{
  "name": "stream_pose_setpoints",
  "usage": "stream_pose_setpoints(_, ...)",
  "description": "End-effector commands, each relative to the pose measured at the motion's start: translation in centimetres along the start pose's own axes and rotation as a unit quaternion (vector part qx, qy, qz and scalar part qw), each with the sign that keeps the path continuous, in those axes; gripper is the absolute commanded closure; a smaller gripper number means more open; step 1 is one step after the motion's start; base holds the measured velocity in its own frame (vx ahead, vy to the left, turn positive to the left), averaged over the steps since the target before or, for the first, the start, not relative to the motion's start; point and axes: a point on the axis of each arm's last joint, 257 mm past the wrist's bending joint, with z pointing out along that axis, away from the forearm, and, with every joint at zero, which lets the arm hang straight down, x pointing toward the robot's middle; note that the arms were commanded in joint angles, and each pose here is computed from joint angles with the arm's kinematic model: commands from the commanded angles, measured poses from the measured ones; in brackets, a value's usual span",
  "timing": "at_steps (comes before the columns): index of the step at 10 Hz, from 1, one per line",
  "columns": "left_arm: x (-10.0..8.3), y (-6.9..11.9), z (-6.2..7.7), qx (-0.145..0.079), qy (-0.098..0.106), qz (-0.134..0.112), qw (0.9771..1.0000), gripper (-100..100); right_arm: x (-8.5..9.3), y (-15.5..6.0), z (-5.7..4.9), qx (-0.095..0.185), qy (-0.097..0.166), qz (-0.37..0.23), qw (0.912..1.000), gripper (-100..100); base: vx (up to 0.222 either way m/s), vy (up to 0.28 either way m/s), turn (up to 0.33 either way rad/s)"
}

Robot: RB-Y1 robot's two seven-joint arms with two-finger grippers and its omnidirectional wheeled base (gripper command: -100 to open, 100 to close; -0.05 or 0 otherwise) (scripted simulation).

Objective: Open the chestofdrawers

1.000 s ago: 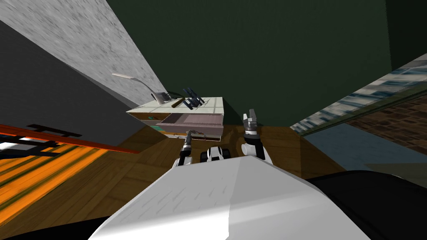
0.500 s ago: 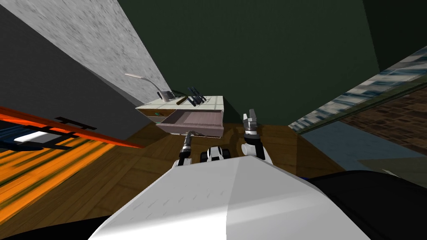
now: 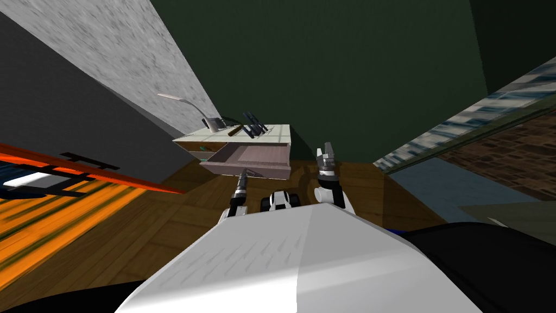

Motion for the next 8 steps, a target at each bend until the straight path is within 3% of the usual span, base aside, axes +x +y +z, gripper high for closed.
stream_pose_setpoints(1, -0.7, -1.3, 0.2, 0.005, -0.002, 0.001, 1.0, -100, 0.0, 0.0, 0.0, 0.0, 0.0, 0.0, 1.0, 0, 0.0, -0.008, -0.007)
stream_pose_setpoints(6, -1.5, -2.8, 0.2, 0.004, -0.004, 0.001, 1.0, -100, 0.0, 0.0, 0.0, 0.0, 0.0, 0.0, 1.0, 0, -0.003, -0.004, -0.013)
stream_pose_setpoints(7, -0.8, -1.2, -0.4, -0.016, 0.002, 0.001, 0.9999, -100, 0.0, 0.0, 0.0, 0.0, 0.0, 0.0, 1.0, 0, 0.007, 0.006, -0.014)
stream_pose_setpoints(8, -0.6, -0.9, -0.5, -0.02, 0.003, 0.0, 0.9998, 0, 0.0, 0.0, 0.0, 0.0, 0.0, 0.0, 1.0, 0, 0.005, 0.007, -0.009)
